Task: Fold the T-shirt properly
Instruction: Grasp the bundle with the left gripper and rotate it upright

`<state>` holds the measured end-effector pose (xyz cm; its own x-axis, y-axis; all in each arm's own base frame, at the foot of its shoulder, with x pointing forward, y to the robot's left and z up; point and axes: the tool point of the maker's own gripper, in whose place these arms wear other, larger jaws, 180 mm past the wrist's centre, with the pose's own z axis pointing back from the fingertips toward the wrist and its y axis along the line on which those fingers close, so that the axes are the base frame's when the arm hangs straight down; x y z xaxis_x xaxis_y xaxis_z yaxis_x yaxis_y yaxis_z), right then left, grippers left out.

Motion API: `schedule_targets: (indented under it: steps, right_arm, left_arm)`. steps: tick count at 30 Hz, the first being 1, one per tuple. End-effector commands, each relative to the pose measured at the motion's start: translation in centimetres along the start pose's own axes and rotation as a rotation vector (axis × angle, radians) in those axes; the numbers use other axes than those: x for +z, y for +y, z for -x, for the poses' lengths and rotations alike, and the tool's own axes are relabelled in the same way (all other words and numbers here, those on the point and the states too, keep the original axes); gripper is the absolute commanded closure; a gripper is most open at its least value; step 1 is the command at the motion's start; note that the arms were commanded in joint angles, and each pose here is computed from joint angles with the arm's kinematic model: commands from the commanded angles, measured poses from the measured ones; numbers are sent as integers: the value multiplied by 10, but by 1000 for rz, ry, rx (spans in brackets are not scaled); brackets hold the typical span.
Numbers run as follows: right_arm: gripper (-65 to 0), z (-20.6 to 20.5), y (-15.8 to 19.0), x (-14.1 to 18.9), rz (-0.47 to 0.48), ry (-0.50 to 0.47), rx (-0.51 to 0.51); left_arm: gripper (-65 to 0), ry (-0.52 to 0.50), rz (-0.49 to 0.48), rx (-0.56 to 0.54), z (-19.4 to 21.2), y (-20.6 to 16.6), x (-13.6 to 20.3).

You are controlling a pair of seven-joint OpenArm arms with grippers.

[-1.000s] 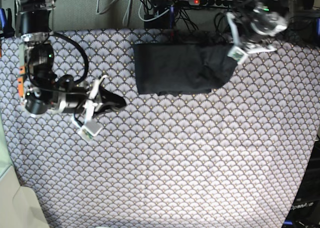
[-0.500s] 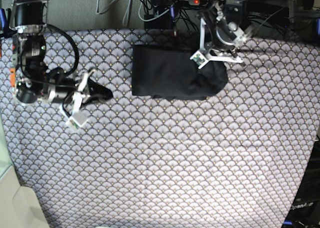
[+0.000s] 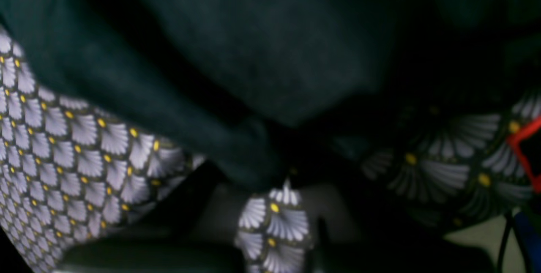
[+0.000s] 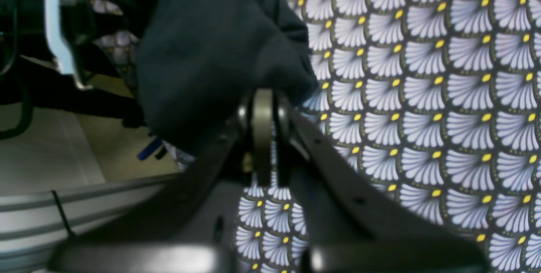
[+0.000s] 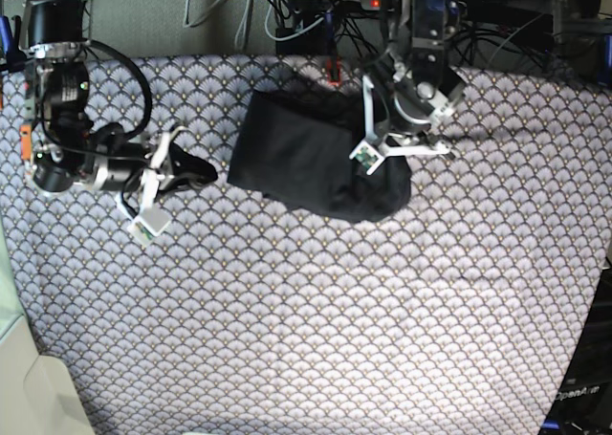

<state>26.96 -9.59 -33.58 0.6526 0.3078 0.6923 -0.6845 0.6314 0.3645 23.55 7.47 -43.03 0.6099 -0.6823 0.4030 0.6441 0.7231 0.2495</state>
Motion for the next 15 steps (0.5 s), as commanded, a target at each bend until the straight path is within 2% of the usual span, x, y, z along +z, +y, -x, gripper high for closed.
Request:
schedule_targets:
  steps: [1,8,15]
  right_arm:
    - [0,-18,1,5,-7,-54,21]
    - [0,-16,2,4,-12,-52,16]
    - [0,-15,-6,9,18,-39,26]
  left_arm:
    - [0,-102,19,14,-33,-1,3]
    - [0,-173,-26,6,-77,31,-2]
    - [0,-161,-7,-7,-95,44,-20]
